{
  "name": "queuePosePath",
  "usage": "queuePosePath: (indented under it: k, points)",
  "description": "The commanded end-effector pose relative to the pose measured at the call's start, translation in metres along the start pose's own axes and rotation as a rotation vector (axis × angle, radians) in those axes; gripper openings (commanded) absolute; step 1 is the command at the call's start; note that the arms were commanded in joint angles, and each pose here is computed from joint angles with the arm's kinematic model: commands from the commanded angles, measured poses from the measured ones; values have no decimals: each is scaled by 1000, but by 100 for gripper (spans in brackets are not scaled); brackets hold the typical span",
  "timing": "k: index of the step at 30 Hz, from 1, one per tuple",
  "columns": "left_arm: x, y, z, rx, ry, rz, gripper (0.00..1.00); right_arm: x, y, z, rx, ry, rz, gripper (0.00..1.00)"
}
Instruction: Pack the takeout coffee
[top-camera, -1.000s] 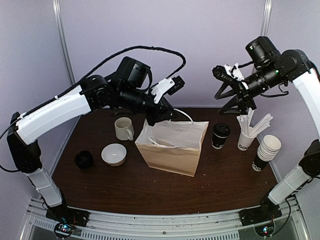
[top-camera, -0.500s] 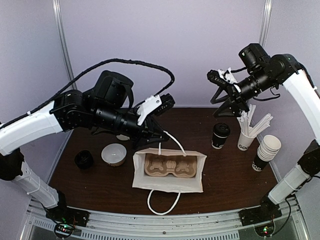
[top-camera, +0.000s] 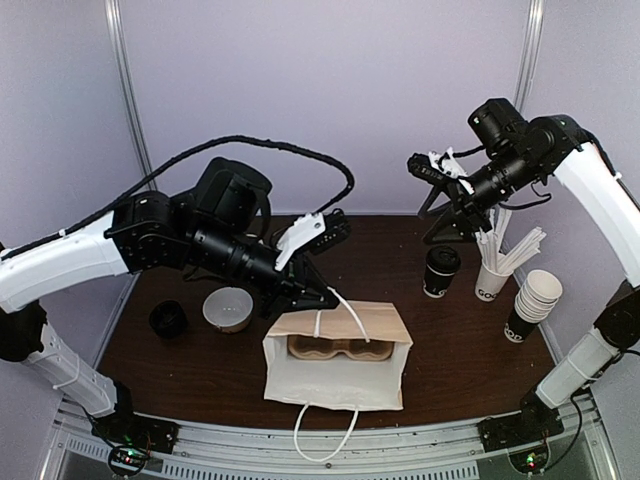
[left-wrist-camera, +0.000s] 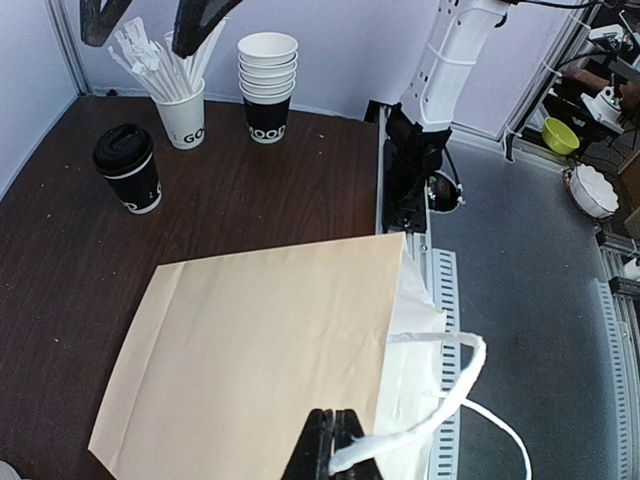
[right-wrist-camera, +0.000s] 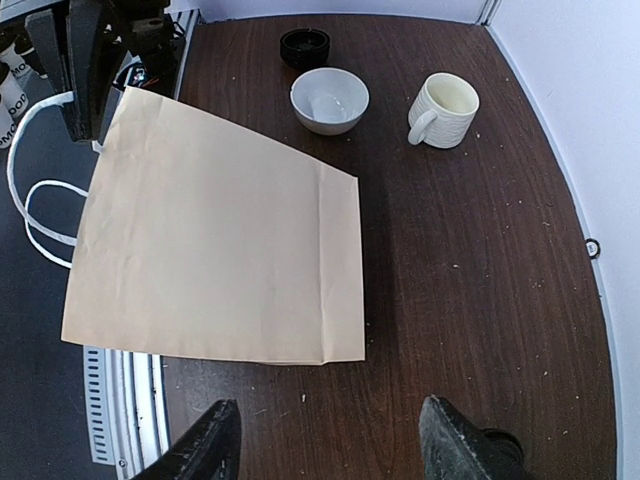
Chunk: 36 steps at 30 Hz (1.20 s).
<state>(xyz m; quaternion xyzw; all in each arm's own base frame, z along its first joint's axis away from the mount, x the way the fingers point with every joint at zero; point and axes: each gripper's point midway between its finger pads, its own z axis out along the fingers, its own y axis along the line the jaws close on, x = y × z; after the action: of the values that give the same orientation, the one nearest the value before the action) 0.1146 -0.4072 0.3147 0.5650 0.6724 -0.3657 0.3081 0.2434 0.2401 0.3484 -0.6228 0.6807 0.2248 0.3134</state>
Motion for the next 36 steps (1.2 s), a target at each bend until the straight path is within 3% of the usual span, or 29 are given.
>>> queuePosePath:
  k: [1, 5, 12, 19, 28, 36]
  points:
    - [-15, 7, -3, -53, -39, 30, 0, 2, 1, 1, -6, -7, 19, 64]
    - [-30, 42, -8, -242, -30, 56, 0, -1, 2, -3, -3, -18, 12, 64]
    - [-70, 121, -14, -378, -49, -3, 0, -11, -2, -9, 23, -46, 18, 64]
    - [-76, 201, -9, -474, -64, -92, 14, -12, -4, -6, 23, -62, 29, 67]
    - [-72, 205, -10, -414, -81, -167, 40, -19, 27, 22, -114, -45, -23, 76]
    - [-76, 185, -18, -345, -127, -140, 41, -47, 55, 54, -124, 13, -157, 77]
